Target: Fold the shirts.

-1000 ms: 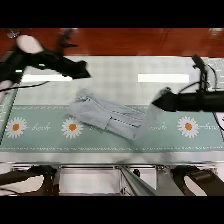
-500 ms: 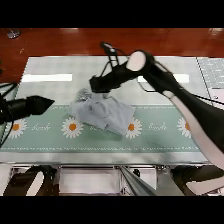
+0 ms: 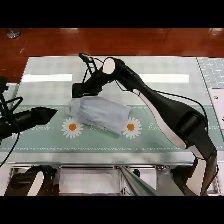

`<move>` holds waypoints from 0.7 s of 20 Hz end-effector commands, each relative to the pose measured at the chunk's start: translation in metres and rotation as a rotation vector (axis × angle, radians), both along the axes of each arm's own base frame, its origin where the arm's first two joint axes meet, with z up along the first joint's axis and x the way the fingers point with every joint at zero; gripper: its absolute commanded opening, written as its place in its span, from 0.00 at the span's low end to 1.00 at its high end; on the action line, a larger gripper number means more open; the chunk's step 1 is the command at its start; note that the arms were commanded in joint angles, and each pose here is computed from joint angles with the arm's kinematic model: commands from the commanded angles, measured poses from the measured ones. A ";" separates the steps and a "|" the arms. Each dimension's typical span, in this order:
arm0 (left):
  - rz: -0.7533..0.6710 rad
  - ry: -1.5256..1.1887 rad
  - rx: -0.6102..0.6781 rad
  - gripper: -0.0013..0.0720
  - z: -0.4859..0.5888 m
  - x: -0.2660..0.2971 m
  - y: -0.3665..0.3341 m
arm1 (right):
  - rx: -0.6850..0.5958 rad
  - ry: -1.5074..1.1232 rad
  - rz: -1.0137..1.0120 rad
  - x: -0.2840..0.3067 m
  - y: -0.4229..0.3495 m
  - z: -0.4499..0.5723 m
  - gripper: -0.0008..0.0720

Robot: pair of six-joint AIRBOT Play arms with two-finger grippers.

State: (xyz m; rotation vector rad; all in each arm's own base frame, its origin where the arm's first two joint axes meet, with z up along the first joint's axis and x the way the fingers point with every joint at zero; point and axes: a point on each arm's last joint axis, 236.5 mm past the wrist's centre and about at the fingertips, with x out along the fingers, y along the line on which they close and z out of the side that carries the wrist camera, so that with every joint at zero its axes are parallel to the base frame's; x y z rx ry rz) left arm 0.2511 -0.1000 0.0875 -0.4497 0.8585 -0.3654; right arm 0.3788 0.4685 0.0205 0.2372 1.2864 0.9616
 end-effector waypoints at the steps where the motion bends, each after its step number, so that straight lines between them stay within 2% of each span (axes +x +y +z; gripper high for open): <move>1: 0.012 -0.003 0.004 0.05 -0.003 0.005 0.003 | -0.126 0.023 0.051 0.002 -0.070 0.021 0.88; 3: 0.011 0.000 0.003 0.05 -0.004 0.005 0.003 | -0.245 0.018 0.003 0.010 -0.150 0.055 0.88; 5: 0.006 -0.004 0.009 0.05 -0.004 0.005 0.003 | -0.371 -0.041 -0.129 0.019 -0.229 0.084 0.88; 7: 0.007 0.000 0.016 0.05 -0.006 0.005 0.004 | -0.402 -0.099 -0.317 0.019 -0.280 0.092 0.88; 9: 0.008 0.005 0.026 0.05 -0.008 0.005 0.006 | -0.346 -0.119 -0.546 0.005 -0.305 0.064 0.88; 12: 0.008 0.027 0.023 0.05 -0.013 0.007 0.006 | -0.171 0.078 -0.878 -0.050 -0.310 -0.024 0.88; 14: 0.004 0.052 0.020 0.05 -0.020 0.009 0.005 | -0.055 0.257 -0.925 -0.088 -0.287 -0.066 0.87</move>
